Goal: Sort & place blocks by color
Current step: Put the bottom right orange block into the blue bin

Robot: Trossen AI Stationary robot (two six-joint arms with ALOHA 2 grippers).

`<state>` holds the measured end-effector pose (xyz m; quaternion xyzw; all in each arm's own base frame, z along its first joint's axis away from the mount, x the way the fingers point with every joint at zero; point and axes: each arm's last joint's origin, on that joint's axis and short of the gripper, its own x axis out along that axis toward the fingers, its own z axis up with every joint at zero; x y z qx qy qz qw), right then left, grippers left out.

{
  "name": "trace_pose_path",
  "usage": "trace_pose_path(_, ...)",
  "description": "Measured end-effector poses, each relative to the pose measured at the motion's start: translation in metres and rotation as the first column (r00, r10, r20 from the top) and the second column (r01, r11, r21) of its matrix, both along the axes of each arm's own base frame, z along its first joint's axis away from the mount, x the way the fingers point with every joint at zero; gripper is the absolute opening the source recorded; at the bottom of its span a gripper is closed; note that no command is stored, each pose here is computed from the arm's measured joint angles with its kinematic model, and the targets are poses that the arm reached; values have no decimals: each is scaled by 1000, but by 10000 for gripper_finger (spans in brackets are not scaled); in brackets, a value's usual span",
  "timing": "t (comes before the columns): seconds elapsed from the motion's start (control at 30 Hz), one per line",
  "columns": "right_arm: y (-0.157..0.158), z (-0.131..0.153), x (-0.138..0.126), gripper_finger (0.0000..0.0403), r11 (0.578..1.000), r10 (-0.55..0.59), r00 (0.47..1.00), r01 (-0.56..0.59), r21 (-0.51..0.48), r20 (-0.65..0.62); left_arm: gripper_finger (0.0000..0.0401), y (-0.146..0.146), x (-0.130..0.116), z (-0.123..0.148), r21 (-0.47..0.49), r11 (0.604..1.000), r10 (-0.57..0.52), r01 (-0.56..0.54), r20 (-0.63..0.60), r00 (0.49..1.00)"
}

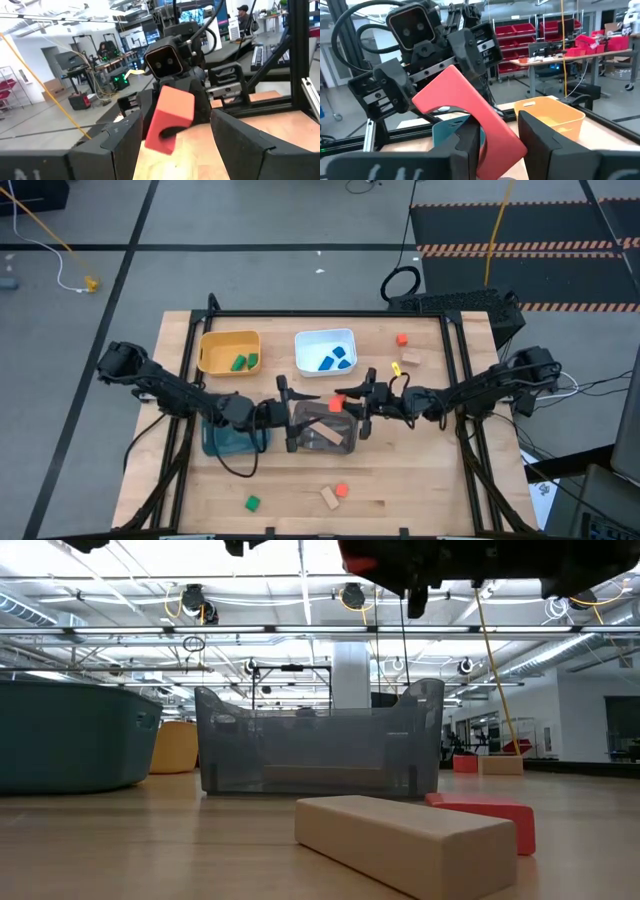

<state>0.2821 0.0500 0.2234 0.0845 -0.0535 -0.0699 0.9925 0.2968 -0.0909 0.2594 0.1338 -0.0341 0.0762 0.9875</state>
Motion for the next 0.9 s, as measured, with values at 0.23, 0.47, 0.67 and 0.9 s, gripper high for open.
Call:
trace_pose_path(0.23,5,4,18,91,999,54,999,-54,-3,4,235,4,1,-1,14,1000,11,-10,-14,1000)
trace_pose_path(0.47,6,11,25,91,999,44,999,-44,-24,14,235,4,1,-2,63,998,12,-10,-30,999)
trace_pose_path(0.67,5,16,29,91,999,39,999,-39,-29,8,235,10,3,-3,89,996,18,-15,-35,999)
trace_pose_path(0.9,-1,15,31,91,999,19,1000,-19,-30,-23,234,17,5,-2,91,996,24,-21,-30,999)
